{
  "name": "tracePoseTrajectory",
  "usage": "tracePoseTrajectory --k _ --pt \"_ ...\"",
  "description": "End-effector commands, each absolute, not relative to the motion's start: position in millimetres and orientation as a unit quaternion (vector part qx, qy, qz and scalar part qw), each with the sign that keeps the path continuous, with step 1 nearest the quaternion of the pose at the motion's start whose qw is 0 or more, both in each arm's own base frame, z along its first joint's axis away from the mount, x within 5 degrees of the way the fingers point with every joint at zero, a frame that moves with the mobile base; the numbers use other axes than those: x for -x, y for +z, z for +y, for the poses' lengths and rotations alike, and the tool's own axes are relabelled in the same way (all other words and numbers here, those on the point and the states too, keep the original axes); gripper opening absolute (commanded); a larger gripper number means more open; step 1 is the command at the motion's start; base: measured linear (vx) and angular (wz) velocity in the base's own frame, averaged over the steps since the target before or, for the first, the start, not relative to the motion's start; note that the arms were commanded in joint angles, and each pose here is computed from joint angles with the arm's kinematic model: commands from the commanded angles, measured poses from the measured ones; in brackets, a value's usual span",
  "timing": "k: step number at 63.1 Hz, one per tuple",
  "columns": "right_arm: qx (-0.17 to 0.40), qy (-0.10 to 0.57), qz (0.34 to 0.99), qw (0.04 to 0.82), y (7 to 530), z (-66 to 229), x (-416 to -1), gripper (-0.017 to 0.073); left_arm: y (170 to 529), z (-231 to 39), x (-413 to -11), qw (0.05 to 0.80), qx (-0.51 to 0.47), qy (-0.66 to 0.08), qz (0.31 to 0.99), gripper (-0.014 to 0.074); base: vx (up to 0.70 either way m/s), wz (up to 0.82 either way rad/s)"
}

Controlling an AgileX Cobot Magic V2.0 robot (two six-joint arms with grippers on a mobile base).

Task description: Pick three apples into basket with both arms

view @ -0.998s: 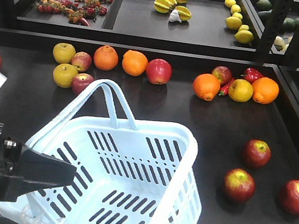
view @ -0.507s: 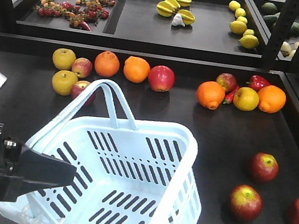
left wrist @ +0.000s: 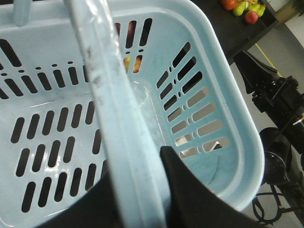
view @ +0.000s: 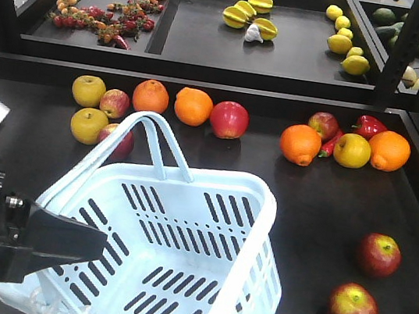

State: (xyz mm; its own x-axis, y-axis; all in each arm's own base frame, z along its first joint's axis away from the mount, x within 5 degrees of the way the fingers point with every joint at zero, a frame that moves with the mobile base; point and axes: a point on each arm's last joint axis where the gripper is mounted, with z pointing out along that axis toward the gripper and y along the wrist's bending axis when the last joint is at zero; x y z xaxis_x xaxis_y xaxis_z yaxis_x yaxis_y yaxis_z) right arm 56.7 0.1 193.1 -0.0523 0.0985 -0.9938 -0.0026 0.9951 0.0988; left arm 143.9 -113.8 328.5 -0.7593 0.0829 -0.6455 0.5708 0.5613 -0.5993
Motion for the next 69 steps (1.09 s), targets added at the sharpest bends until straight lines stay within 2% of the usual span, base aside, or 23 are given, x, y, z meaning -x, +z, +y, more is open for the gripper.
tracePoseTrajectory --k 1,69 --pt "-0.027 0.033 0.700 0.713 195.5 0.2 -56.6 -0.0001 345.5 -116.4 -143.1 0.312 -0.180 -0.457 0.813 -0.0008 0.08 0.01" --pt "-0.028 0.033 0.700 0.713 195.5 0.2 -56.6 -0.0001 345.5 -116.4 -143.1 0.312 -0.180 -0.457 0.813 -0.0008 0.04 0.01"
